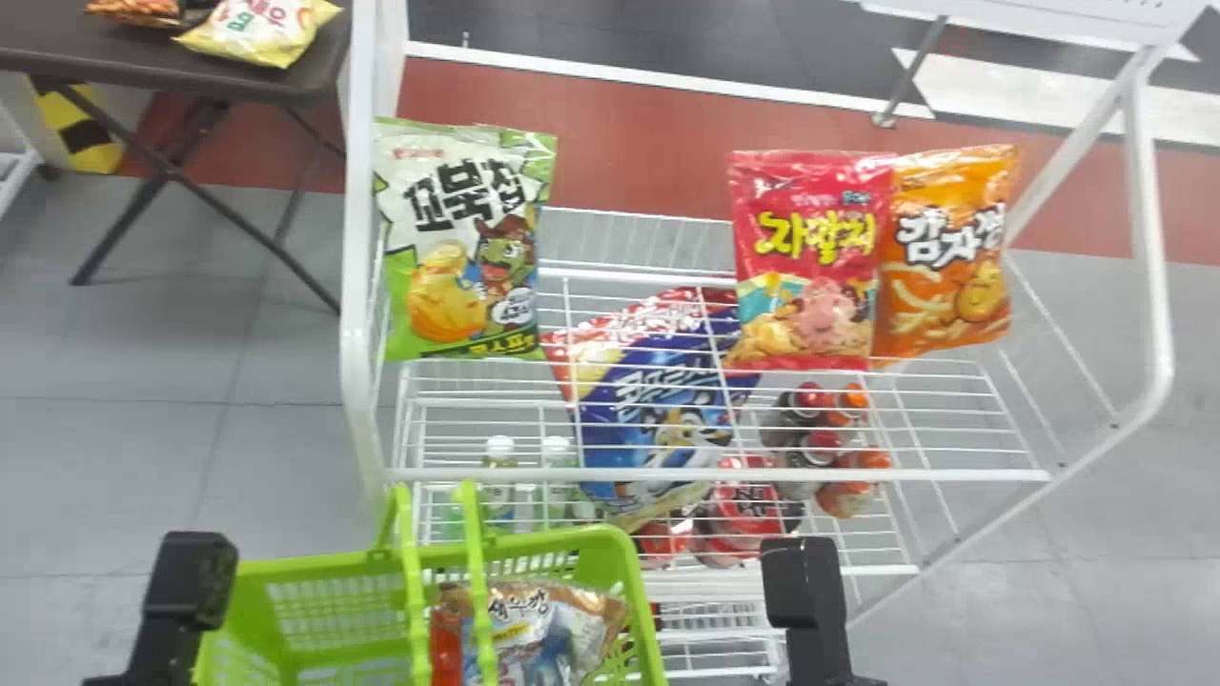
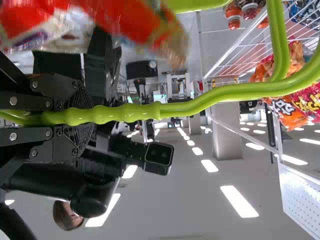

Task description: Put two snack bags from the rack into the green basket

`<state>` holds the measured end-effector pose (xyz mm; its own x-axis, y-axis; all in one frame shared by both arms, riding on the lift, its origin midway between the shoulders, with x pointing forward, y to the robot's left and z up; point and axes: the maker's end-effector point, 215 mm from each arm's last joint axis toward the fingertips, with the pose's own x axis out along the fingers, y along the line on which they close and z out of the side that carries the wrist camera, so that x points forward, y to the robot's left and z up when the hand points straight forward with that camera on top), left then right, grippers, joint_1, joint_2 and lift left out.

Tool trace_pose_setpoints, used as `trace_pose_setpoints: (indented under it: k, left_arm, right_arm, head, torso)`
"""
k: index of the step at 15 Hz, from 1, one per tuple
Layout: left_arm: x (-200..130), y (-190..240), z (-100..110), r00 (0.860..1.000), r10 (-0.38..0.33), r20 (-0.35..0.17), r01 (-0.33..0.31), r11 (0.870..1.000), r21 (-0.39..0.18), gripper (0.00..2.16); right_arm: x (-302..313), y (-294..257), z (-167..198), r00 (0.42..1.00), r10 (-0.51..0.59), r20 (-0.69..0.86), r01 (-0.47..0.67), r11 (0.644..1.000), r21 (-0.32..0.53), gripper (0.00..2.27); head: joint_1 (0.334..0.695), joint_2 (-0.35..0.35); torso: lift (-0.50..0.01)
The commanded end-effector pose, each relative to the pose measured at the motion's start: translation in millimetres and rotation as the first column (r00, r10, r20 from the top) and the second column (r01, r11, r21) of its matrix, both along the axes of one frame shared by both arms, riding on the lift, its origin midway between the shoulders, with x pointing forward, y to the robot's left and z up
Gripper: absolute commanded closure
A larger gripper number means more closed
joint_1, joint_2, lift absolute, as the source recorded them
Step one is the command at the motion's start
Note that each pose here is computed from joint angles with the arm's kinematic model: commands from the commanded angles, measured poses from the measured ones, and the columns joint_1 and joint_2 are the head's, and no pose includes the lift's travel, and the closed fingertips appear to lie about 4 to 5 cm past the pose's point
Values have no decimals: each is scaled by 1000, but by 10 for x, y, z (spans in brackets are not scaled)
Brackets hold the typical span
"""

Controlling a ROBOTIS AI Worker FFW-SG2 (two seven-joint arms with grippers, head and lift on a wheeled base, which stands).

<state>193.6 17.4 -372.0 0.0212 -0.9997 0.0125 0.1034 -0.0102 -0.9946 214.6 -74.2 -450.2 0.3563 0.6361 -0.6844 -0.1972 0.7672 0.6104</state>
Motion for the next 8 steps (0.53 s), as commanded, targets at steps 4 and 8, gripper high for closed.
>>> trace_pose_setpoints:
  k: [4, 8]
  left_arm:
    - [-70, -10, 24, 1000, -5, 4, 5, 1000, 3, 1268]
    - [-75, 6, 28, 1000, -3, 6, 3, 1000, 5, 1268]
  right_arm:
    - [305, -40, -418, 999, -36, -8, 36, 999, -12, 2172]
    - [-31, -11, -385, 995, 47, -86, -50, 998, -30, -2]
  head:
    - [695, -176]
    - [695, -183]
  torso:
    - [-4]
    - [-4]
